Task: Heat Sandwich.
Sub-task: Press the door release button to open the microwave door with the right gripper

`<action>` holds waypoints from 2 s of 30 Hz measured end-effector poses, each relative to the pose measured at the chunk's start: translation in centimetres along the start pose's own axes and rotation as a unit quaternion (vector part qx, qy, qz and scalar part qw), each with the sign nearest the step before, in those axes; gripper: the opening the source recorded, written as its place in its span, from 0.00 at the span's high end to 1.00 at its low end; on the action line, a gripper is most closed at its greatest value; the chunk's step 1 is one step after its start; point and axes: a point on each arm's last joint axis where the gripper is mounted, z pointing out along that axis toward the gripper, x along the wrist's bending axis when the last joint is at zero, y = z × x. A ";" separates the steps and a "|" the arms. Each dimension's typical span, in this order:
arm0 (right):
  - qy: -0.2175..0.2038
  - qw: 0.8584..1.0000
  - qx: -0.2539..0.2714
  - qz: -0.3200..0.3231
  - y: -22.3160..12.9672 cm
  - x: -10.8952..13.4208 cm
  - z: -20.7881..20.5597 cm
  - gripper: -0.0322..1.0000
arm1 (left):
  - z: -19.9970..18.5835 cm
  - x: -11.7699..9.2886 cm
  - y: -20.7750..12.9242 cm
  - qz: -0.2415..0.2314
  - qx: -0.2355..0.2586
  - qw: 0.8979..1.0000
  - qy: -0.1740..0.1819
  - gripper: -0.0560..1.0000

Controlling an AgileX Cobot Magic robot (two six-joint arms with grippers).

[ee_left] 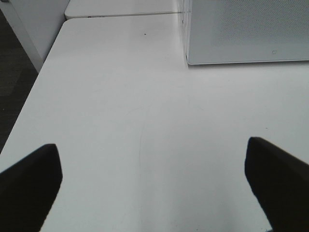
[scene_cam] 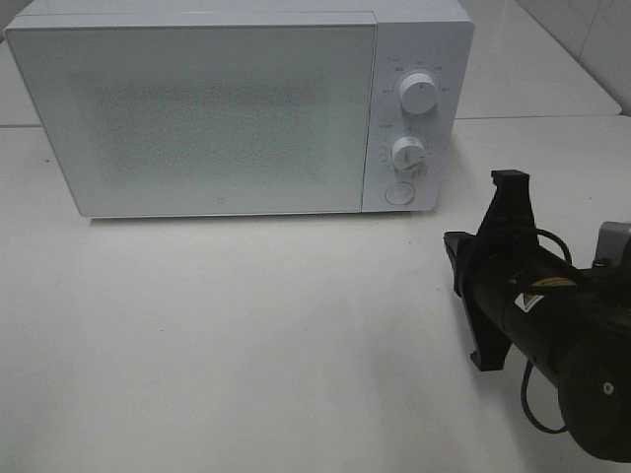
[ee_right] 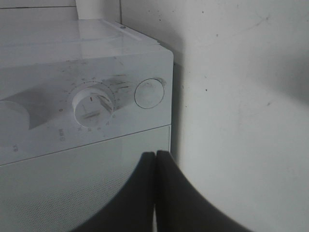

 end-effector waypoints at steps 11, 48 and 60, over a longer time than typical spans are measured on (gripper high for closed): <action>-0.015 0.999 0.027 0.011 -1.6 -0.6 3.0 0.96 | 0.0 0.0 0.0 0.000 0.000 1.000 0.000 0.02; -0.028 0.998 0.010 0.050 0.0 1.5 14.3 0.96 | 0.0 0.0 0.0 0.000 0.000 1.000 0.000 0.02; -0.021 0.999 0.004 0.050 0.1 1.3 14.8 0.96 | 0.0 0.0 0.0 0.000 0.000 1.000 0.000 0.02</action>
